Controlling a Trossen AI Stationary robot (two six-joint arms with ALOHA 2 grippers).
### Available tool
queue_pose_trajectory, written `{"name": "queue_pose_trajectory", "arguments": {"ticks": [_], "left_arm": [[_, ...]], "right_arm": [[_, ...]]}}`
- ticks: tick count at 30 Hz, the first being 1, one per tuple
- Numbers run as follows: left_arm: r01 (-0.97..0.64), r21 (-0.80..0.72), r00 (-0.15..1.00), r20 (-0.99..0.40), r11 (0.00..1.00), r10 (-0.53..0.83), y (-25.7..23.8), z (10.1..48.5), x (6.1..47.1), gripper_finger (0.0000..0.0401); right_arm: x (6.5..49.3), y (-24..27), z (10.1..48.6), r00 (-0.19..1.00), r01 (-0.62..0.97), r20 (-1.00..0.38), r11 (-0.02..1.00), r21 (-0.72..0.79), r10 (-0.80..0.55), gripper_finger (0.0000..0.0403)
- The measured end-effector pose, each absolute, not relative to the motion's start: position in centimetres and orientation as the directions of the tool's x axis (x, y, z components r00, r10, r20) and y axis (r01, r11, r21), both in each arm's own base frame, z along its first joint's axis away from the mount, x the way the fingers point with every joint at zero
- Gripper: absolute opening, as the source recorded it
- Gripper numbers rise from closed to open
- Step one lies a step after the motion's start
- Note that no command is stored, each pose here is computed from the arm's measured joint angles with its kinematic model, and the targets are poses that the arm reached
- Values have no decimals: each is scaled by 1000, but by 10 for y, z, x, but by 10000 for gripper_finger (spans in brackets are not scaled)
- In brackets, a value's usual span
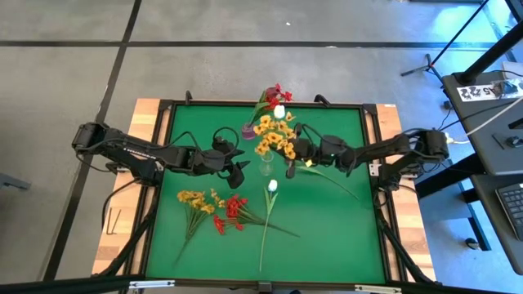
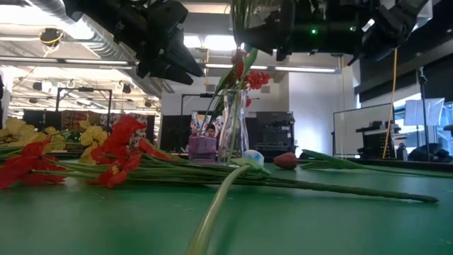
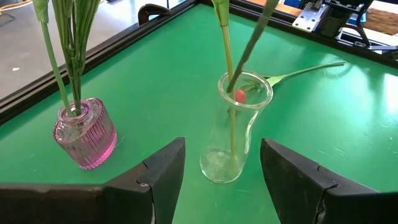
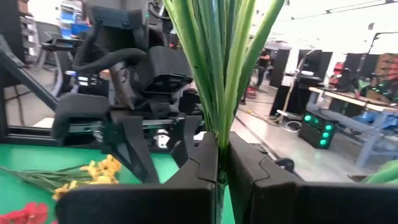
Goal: Sort flowers into vase by color
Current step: Put the right yellow flowers into the transparent vase
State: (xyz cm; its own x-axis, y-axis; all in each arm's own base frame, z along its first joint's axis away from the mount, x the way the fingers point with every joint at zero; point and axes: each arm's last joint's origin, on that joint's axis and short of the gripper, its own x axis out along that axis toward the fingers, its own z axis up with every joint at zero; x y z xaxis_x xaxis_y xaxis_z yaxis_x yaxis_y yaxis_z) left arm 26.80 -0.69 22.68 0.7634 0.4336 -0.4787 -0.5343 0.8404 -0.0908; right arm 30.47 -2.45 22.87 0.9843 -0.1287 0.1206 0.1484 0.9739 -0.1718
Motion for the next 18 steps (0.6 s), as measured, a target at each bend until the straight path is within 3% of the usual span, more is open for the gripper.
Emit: {"name": "queue_pose_trajectory", "arguments": {"ticks": [18], "left_arm": [[-534, -90, 763, -479, 840, 434, -7, 227, 268, 204]], "right_arm": [[306, -25, 218, 984, 177, 12, 975, -134, -177, 58]]}}
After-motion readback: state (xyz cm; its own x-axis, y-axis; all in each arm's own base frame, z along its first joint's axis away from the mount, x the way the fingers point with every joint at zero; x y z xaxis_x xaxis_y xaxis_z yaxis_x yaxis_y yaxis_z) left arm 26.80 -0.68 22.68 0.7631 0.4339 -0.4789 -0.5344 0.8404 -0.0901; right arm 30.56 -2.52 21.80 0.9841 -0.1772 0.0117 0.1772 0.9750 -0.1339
